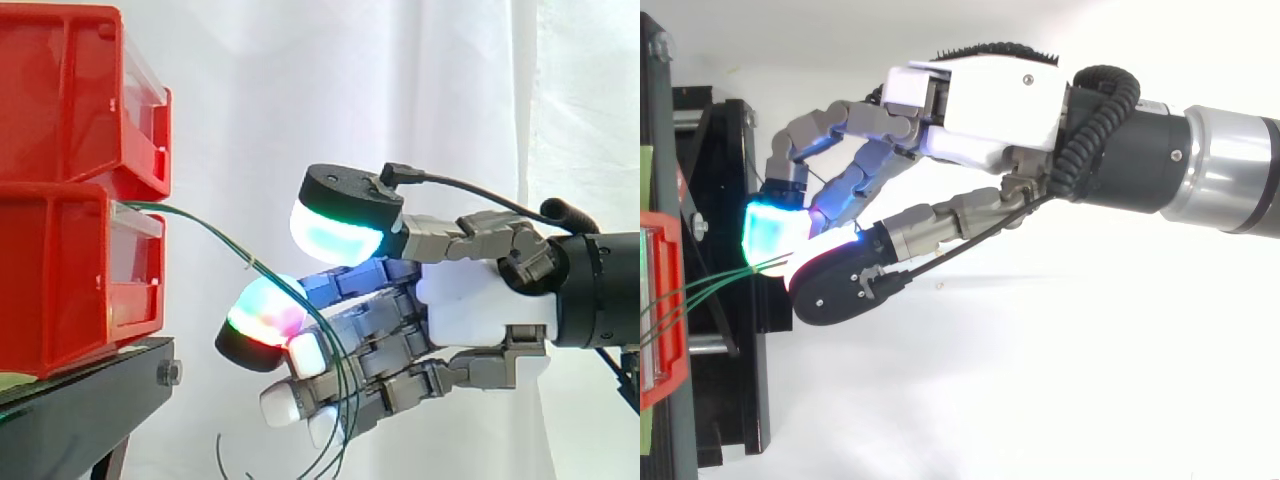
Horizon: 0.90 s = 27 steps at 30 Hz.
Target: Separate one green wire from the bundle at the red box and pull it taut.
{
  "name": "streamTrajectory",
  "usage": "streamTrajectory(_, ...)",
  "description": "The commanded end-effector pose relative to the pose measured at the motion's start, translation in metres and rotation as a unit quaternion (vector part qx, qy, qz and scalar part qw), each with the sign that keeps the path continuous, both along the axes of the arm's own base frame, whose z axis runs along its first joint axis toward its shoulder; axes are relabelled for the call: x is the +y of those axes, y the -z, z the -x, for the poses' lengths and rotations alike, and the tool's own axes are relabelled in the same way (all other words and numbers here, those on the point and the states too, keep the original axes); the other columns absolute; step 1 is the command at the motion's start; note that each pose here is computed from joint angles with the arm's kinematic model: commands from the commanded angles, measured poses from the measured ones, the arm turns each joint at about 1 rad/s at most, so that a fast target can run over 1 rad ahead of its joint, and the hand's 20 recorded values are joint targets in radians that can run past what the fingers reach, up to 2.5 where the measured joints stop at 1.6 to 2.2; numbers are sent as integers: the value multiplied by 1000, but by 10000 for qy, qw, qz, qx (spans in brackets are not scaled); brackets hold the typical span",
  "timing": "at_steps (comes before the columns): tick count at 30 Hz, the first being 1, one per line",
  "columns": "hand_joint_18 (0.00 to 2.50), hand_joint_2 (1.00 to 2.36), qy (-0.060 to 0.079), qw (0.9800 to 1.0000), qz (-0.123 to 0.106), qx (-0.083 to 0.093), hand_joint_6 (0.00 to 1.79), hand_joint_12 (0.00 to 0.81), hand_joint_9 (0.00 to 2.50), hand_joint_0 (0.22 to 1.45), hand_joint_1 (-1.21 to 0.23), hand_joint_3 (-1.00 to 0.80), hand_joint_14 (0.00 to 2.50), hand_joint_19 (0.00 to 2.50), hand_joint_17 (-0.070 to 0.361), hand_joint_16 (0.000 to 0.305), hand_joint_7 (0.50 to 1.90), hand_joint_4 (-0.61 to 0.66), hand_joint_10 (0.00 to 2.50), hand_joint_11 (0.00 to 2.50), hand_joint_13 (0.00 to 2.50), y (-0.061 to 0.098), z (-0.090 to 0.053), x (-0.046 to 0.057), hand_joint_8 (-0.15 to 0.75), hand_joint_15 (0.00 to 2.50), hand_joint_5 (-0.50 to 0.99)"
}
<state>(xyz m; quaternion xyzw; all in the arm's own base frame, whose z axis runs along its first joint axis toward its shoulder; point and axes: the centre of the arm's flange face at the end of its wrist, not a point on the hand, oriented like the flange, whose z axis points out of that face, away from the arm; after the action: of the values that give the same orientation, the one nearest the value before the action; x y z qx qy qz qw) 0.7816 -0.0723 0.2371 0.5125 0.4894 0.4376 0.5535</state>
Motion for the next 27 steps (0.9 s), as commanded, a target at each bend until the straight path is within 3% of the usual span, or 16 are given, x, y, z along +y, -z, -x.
streamTrajectory(1,772,1015,1,10000,-1,1,836,349,870,603,-725,-297,10,357,117,52,966,187,15,580,793,0,0,-1,305,296,-196)
streamTrajectory(8,778,1010,1,10000,3,-29,813,350,871,579,-707,-361,12,364,118,52,953,193,13,593,800,-2,-1,5,306,309,-195)
streamTrajectory(13,788,1007,-60,10000,5,-73,765,349,921,564,-675,-404,15,370,120,53,977,200,16,694,880,-1,-3,17,307,401,-184)
streamTrajectory(14,806,1008,-45,9998,-21,-211,761,350,968,563,-672,-406,15,378,121,54,988,196,17,787,925,4,-8,18,313,456,-184)
streamTrajectory(16,805,1008,-37,9996,-28,-264,757,345,999,563,-669,-407,16,378,121,54,999,196,14,842,954,2,-8,18,314,503,-184)
streamTrajectory(27,839,1008,-60,9997,-32,-243,743,367,1063,568,-661,-411,24,408,122,54,1001,197,16,1084,1149,3,-8,19,316,836,-183)
